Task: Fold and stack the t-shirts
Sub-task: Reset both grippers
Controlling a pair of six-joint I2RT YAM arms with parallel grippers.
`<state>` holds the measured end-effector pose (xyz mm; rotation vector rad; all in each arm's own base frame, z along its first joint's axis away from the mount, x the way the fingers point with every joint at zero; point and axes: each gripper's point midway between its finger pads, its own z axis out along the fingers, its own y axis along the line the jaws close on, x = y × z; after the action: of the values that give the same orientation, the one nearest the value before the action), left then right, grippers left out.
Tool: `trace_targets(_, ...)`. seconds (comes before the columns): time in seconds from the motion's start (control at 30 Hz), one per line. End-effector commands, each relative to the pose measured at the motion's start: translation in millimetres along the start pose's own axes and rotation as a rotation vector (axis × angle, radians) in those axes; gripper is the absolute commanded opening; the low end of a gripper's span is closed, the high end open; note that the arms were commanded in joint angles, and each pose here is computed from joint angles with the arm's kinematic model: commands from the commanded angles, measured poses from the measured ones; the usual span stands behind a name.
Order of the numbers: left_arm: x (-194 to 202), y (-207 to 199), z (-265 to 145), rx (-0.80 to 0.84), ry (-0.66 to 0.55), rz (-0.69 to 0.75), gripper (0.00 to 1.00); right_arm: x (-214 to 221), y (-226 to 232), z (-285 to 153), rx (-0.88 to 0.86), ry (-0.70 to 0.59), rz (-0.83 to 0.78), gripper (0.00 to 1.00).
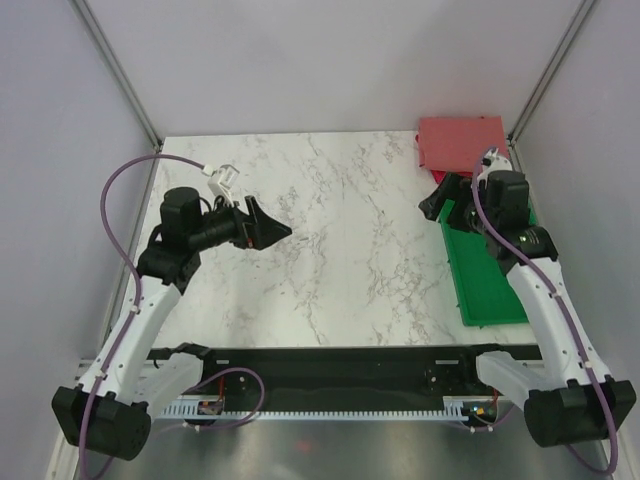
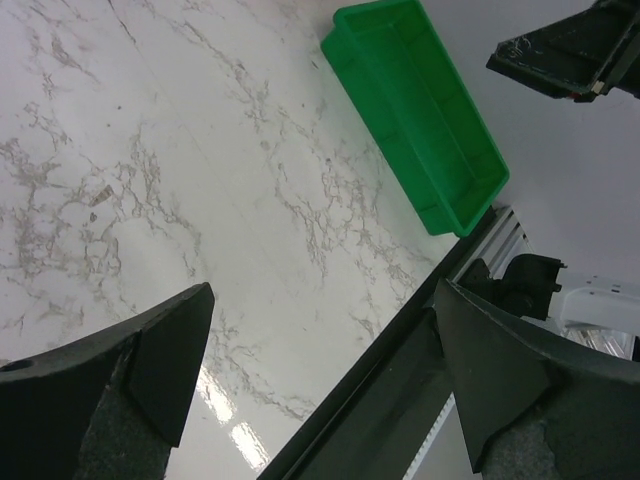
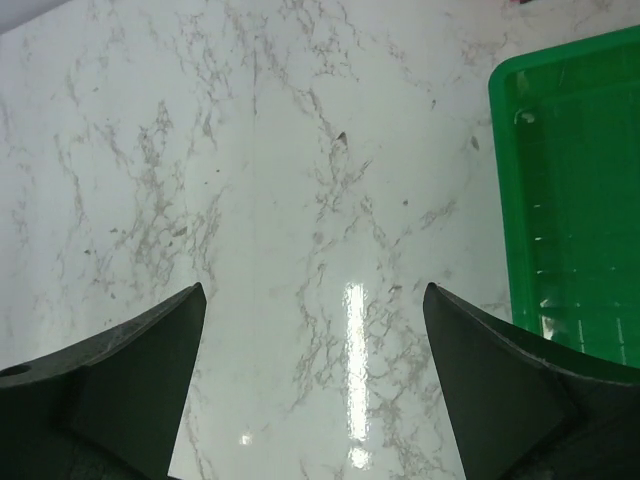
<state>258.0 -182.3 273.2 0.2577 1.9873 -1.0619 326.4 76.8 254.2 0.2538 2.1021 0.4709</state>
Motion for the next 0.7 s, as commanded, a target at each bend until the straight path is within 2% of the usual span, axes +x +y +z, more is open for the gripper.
trace_targets(0.0, 9, -13, -14, 0.043, -0.031, 0.012, 1.00, 11, 17, -31, -0.098, -0.034, 0.064, 0.98)
trace_targets(0.23, 16, -28, -44, 0.042, -0.139, 0.049, 1.00, 38, 12, -49, -0.115, -0.012, 0.070, 0.98)
trace_targets(0.67, 14, -29, -45, 0.035, -0.133, 0.041, 1.00, 30, 12, -61, -0.105, -0.050, 0.037, 0.98)
